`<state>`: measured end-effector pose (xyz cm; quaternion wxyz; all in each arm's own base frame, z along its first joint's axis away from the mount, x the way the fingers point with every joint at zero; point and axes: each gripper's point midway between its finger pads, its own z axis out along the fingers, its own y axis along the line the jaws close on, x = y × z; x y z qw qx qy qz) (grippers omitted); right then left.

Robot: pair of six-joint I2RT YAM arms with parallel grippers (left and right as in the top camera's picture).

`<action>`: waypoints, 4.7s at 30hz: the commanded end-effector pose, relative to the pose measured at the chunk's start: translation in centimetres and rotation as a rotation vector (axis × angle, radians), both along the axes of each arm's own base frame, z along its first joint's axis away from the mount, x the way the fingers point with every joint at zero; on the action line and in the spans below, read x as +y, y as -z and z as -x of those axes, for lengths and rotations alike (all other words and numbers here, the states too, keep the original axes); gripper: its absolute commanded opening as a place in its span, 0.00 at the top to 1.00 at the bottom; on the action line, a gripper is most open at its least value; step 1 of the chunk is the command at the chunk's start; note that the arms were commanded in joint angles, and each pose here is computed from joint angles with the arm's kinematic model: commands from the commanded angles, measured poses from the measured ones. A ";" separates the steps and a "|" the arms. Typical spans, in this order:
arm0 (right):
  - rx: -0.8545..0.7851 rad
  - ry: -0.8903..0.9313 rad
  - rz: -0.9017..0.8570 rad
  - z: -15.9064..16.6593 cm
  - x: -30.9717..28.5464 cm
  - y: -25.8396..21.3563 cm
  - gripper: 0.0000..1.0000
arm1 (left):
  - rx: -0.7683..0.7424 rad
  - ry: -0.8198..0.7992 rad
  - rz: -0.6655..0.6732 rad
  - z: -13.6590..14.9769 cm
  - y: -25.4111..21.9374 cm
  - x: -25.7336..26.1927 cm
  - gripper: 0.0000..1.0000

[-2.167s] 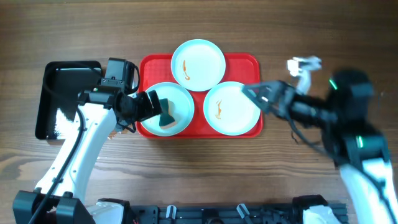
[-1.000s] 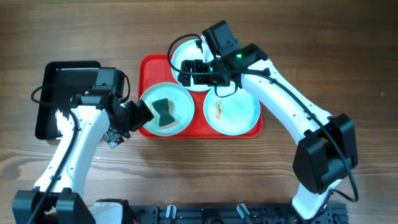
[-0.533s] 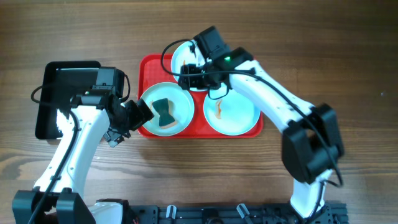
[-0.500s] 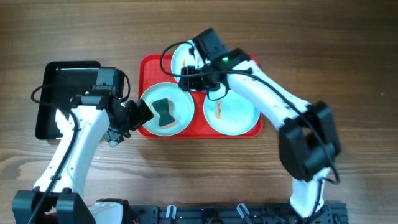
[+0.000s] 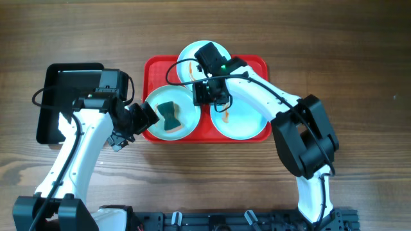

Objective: Clean dirty plates on tray and stack at the side

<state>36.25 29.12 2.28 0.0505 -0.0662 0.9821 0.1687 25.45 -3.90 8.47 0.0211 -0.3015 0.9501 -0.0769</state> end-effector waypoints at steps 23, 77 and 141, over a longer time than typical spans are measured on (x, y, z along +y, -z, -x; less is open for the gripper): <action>-0.025 0.062 0.085 0.9 -0.6 3.1 0.82 | 0.006 -0.021 -0.005 0.1 0.4 0.2 0.20; 0.006 0.106 0.050 1.3 0.3 3.0 0.89 | -0.145 0.147 -0.008 -6.7 6.6 -8.0 0.66; 0.010 0.093 0.067 1.6 0.0 3.1 0.96 | -0.314 0.151 -0.519 -10.0 4.7 -3.5 0.96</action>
